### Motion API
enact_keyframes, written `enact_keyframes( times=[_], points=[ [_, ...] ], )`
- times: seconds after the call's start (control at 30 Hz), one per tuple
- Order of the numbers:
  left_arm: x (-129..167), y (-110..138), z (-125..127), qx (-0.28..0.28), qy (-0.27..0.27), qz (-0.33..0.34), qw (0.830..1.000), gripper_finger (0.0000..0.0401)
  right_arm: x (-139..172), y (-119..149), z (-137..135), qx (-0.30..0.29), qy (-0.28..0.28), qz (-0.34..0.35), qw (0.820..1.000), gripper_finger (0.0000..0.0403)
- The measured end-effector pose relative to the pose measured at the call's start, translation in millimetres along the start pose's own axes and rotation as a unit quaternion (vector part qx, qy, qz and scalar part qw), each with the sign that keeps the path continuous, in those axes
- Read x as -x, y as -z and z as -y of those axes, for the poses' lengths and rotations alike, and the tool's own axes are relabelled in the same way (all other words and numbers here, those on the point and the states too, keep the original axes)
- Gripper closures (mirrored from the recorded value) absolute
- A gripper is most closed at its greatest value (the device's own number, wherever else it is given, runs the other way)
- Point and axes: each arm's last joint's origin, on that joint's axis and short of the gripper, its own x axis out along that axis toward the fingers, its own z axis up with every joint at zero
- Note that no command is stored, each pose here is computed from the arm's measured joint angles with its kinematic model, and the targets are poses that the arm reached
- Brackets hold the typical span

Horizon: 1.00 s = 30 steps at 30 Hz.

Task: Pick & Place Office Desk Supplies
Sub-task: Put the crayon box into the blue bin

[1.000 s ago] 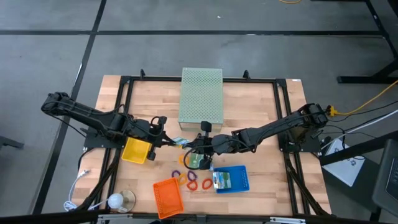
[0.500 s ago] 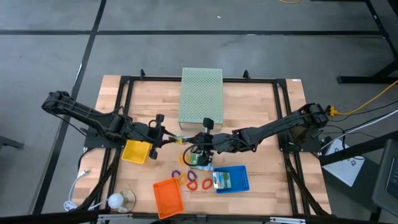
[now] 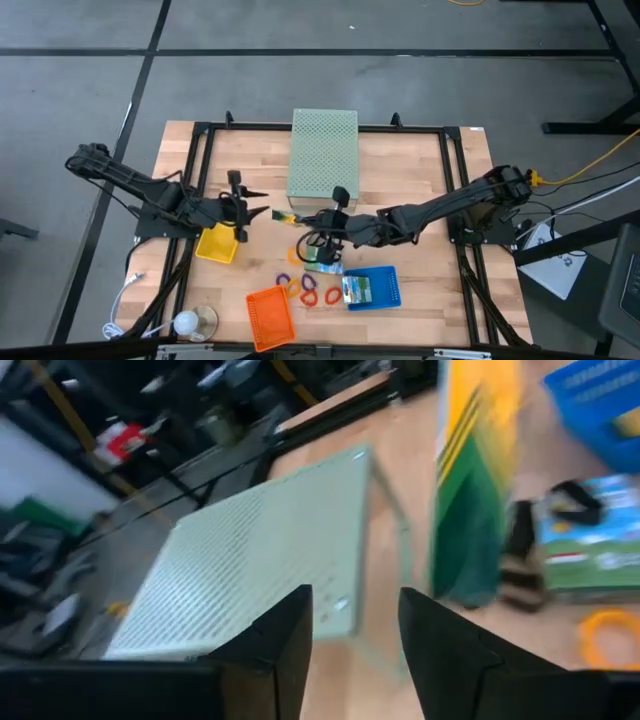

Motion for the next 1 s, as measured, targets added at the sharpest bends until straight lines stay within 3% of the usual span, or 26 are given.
enact_keyframes(
  times=[0.2, 0.43, 0.57, 0.77, 1.0],
  points=[
    [-6.4, 21.5, 2.9, 0.016, -0.028, -0.021, 0.999, 0.0258, 8.2, -32.2, 1.9, -0.087, 0.003, -0.019, 0.996, 0.04],
    [-16.9, 32.0, 9.0, 0.045, -0.043, -0.024, 0.998, 0.0258, 29.7, -59.7, 10.4, -0.209, 0.0, -0.139, 0.968, 0.0401],
    [-22.2, 34.5, 13.7, 0.055, -0.048, -0.022, 0.997, 0.0258, 39.2, -61.7, 19.1, -0.291, 0.013, -0.216, 0.932, 0.0401],
    [-31.2, 37.3, 21.8, 0.048, -0.045, -0.036, 0.997, 0.0258, 45.3, -52.1, 21.8, -0.418, 0.031, -0.31, 0.853, 0.0401],
    [-42.1, 42.6, 32.2, 0.033, -0.038, -0.063, 0.997, 0.0258, 56.0, -48.5, 5.7, -0.514, 0.031, -0.359, 0.778, 0.0401]
  ],
)
